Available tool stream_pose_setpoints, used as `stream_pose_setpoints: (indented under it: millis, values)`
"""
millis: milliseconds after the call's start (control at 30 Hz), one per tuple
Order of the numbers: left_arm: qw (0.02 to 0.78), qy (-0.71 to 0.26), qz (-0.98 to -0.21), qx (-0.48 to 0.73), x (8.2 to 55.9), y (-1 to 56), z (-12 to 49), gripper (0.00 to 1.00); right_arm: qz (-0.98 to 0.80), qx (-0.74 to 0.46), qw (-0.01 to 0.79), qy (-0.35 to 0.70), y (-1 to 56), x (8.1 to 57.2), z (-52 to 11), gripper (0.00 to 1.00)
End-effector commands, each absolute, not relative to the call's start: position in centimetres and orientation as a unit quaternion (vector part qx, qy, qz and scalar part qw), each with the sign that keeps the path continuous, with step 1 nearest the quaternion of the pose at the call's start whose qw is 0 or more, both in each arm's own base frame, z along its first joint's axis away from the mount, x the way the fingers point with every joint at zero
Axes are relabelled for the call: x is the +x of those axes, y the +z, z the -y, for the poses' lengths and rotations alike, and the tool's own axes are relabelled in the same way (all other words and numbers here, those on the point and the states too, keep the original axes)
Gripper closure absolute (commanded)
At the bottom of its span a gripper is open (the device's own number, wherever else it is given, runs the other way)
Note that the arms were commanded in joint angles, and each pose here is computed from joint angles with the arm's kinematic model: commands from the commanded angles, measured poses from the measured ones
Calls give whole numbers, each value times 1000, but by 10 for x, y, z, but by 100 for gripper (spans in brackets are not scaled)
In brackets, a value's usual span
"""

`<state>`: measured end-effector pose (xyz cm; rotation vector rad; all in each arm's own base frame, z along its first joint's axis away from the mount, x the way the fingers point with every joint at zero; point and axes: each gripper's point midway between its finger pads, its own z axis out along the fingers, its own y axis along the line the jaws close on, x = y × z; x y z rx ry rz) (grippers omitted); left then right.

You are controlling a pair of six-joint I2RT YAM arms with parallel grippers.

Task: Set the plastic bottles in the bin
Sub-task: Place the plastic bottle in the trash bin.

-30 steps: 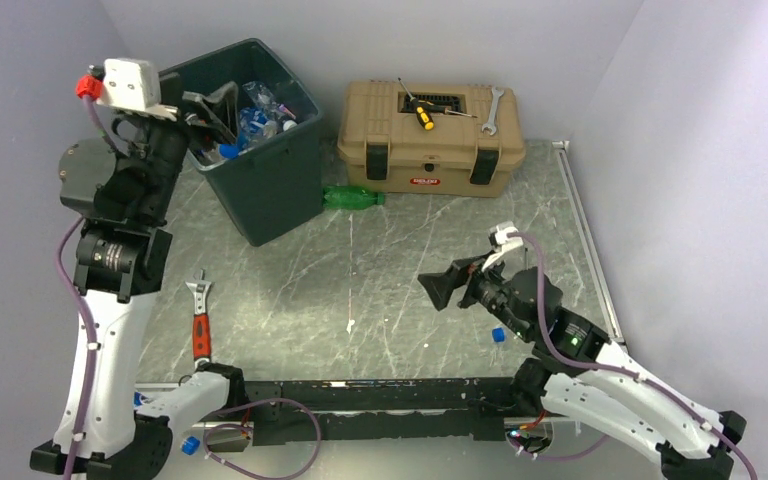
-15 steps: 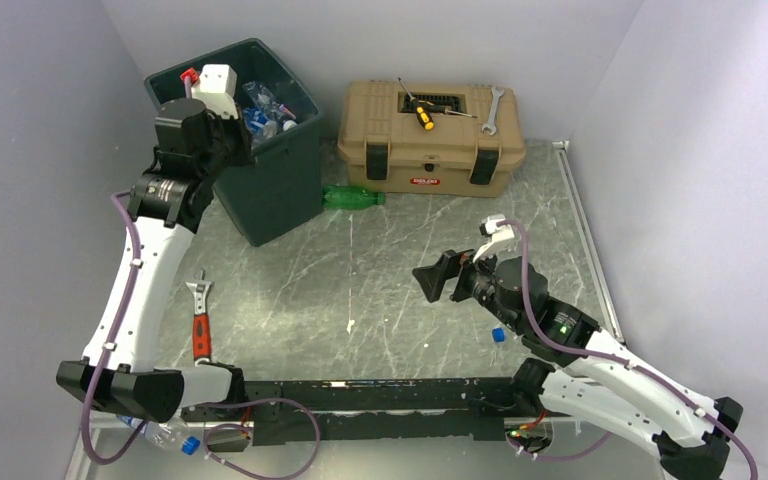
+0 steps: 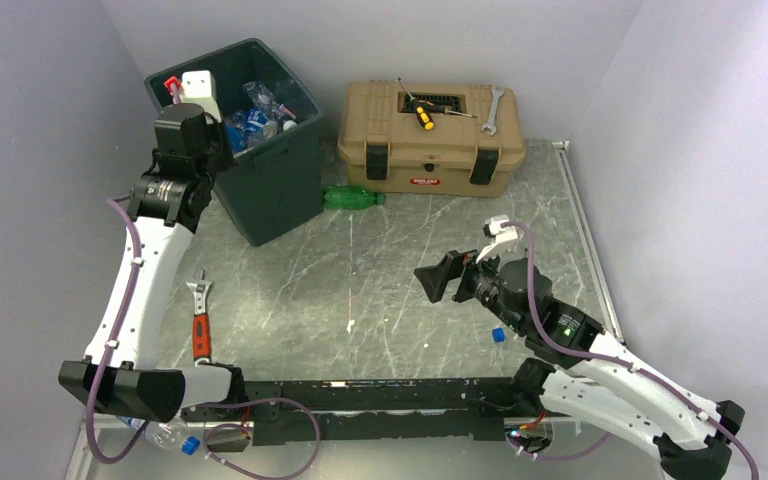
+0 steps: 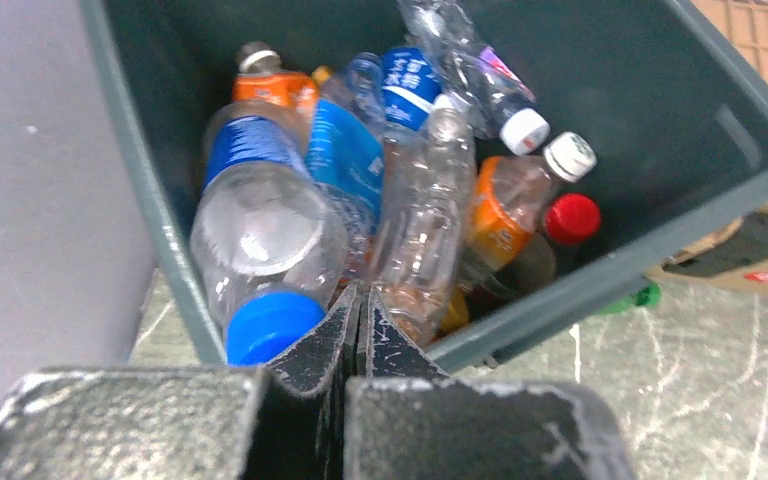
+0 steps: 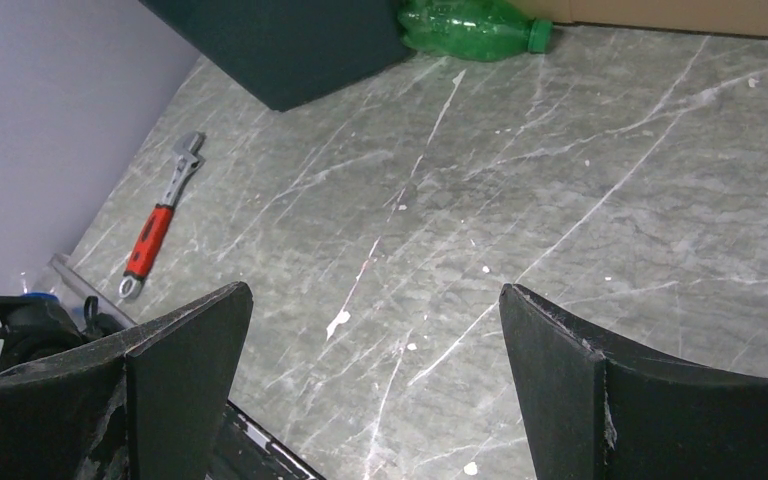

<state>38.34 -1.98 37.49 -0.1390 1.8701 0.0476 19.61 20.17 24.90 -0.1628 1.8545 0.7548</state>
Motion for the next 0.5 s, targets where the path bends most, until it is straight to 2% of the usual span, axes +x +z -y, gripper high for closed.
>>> stream_pose_setpoints:
  millis: [0, 133, 167, 233, 367, 433, 467]
  values:
    - [634, 76, -763, -95, 382, 410, -8, 100, -765, -61, 556, 320, 266, 198, -197, 0]
    - [664, 50, -742, -79, 390, 436, 2, 100, -763, -60, 558, 321, 267, 196, -196, 0]
    - [676, 39, -732, -76, 390, 447, 5, 96, -763, -59, 558, 320, 267, 196, -194, 0]
    - [704, 9, -707, -66, 385, 468, 14, 78, -761, -57, 562, 319, 269, 195, -191, 0]
    - [748, -41, -659, -65, 362, 498, 25, 25, -759, -54, 567, 314, 269, 195, -187, 0]
    - [749, -62, -657, -57, 353, 502, 31, 7, -761, -54, 567, 311, 267, 196, -187, 0]
    - [747, -69, -660, -54, 348, 502, 33, 1, -762, -55, 567, 309, 266, 196, -187, 0]
